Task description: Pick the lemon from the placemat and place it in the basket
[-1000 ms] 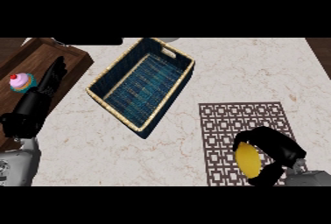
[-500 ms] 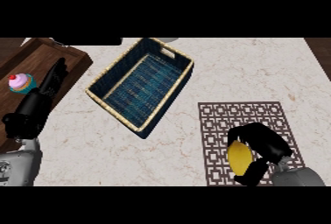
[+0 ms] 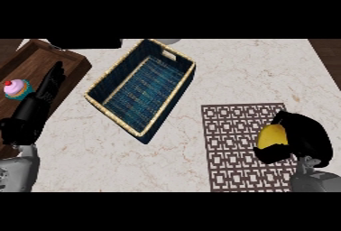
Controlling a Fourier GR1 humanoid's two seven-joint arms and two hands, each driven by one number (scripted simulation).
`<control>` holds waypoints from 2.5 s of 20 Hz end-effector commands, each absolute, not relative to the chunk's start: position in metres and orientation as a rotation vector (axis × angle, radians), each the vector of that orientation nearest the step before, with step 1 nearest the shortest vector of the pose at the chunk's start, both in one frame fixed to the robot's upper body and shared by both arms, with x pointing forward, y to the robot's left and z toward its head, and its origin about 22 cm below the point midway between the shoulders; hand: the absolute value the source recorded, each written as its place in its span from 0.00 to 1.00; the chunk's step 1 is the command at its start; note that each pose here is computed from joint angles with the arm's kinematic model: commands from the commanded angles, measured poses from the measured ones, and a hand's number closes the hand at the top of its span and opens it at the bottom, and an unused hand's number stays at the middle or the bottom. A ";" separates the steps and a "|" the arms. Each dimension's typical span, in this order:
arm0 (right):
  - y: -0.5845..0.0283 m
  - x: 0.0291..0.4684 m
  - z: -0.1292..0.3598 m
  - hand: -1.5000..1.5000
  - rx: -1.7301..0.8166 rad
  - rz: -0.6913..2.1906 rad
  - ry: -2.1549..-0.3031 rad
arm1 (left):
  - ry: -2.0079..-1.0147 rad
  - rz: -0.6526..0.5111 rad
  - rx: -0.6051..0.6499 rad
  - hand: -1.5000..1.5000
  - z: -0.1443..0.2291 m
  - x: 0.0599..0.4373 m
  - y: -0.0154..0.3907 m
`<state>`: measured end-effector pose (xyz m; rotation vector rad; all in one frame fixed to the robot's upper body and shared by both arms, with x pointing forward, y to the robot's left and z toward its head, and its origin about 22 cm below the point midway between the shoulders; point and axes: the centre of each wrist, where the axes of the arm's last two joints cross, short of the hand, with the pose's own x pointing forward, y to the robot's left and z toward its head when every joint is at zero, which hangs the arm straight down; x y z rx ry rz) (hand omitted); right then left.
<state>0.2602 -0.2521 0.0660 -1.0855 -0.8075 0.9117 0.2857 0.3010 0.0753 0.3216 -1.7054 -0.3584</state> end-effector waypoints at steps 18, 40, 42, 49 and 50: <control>-0.109 0.243 0.337 1.00 -1.063 0.349 -1.683 | -1.716 -0.372 0.277 0.50 0.064 0.296 0.284; 0.003 0.357 0.406 1.00 -0.824 0.537 -1.360 | -1.752 -0.413 0.280 0.50 0.082 0.302 0.270; 0.011 0.367 0.398 1.00 -0.816 0.525 -1.308 | -1.755 -0.402 0.259 0.50 0.079 0.303 0.273; 0.034 0.379 0.377 1.00 -1.052 0.720 -1.106 | -1.742 -0.404 0.278 0.50 0.085 0.298 0.286; 0.033 0.381 0.368 1.00 -1.059 0.739 -1.091 | -1.715 -0.391 0.274 0.50 0.072 0.294 0.293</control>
